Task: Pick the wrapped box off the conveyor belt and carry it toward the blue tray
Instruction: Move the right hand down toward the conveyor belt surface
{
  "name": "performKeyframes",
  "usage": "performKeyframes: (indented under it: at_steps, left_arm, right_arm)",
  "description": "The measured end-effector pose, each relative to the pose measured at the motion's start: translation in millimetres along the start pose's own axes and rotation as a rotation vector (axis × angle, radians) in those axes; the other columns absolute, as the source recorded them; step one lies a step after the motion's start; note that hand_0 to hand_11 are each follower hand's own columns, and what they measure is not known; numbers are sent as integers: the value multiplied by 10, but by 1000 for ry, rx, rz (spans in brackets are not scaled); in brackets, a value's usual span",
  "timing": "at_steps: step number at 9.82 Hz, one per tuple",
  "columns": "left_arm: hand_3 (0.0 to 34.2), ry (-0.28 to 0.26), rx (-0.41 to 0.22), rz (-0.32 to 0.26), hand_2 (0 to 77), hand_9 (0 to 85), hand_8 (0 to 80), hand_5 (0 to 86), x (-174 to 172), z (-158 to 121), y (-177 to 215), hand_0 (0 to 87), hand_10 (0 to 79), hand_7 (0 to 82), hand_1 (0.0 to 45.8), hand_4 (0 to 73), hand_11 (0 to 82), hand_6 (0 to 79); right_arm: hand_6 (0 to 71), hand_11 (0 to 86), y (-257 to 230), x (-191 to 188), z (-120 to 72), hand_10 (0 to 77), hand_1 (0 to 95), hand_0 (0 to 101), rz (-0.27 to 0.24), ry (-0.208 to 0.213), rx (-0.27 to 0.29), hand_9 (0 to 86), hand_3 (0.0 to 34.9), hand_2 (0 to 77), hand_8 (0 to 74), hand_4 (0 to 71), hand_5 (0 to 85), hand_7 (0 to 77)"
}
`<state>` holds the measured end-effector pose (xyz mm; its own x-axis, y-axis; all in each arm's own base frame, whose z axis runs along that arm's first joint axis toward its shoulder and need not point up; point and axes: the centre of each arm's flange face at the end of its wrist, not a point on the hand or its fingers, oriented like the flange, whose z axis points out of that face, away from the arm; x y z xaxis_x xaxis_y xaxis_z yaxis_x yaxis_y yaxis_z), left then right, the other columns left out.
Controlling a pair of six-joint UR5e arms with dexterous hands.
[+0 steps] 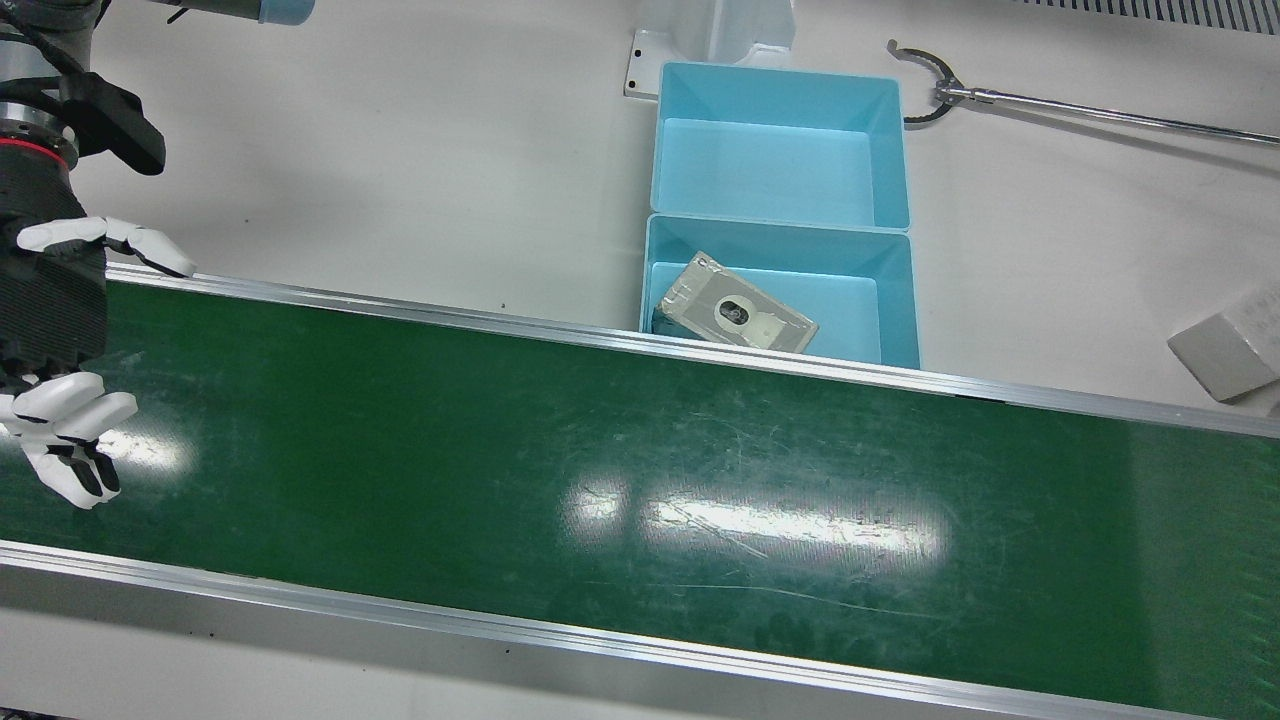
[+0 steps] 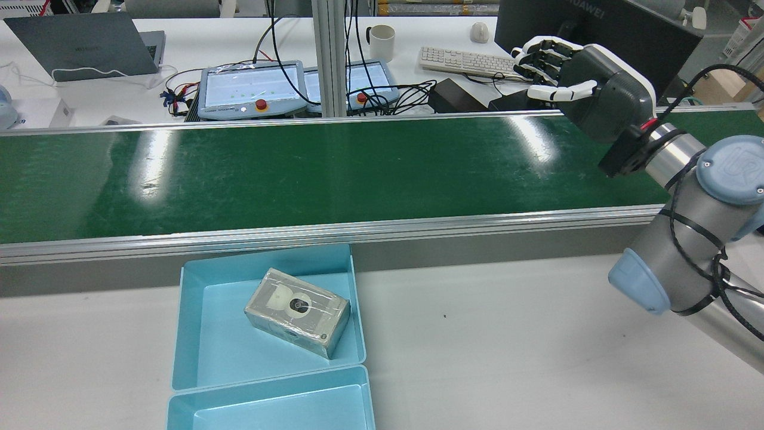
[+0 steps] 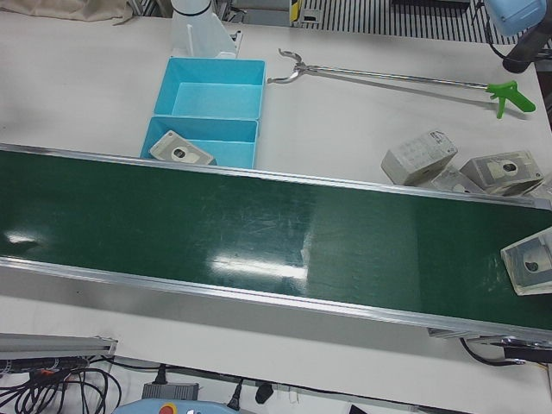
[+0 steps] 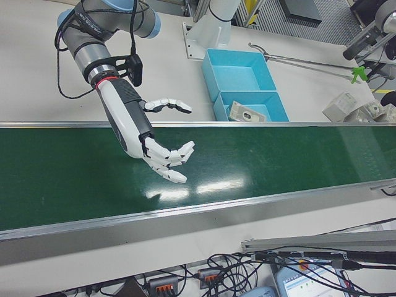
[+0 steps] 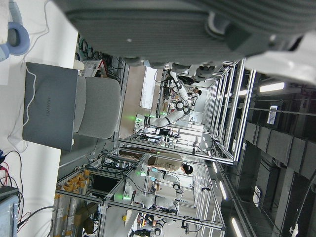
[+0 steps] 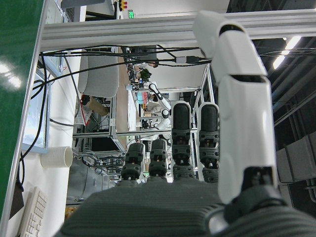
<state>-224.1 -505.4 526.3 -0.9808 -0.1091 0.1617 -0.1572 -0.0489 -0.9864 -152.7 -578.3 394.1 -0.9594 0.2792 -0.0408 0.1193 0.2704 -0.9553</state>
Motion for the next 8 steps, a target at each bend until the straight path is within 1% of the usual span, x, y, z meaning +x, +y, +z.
performKeyframes:
  at_steps: [1,2,4,5,6,7,8]
  left_arm:
    - [0,0,0,0,5,0,0,11,0,0,0,0,5,5,0,0,0,0]
    - [0,0,0,0,5,0,0,11,0,0,0,0,5,5,0,0,0,0]
    - [0,0,0,0,5,0,0,11,0,0,0,0,5,0,0,0,0,0]
    - [0,0,0,0,5,0,0,11,0,0,0,0,5,0,0,0,0,0]
    - [0,0,0,0,5,0,0,11,0,0,0,0,0,0,0,0,0,0]
    - [0,0,0,0,5,0,0,11,0,0,0,0,0,0,0,0,0,0]
    - [0,0,0,0,5,0,0,11,0,0,0,0,5,5,0,0,0,0]
  right_arm:
    - [180,158,-1,10,5,93,180,502,0,1,0,185,2,256,98,229,393,393]
    - [180,158,-5,18,8,93,180,502,0,2,1,185,27,267,98,235,393,393]
    - [180,158,-15,58,15,93,180,502,-3,4,5,185,27,267,98,235,393,393]
    - [180,158,-7,106,34,93,180,502,-2,8,4,185,33,267,98,235,393,393]
    - [180,158,22,169,73,93,180,502,1,13,-1,185,33,267,98,235,393,393]
    - [180,131,66,260,147,82,235,533,6,22,-8,169,41,311,98,235,436,404]
    - [185,131,110,374,231,82,224,533,11,35,-15,185,40,327,98,235,436,415]
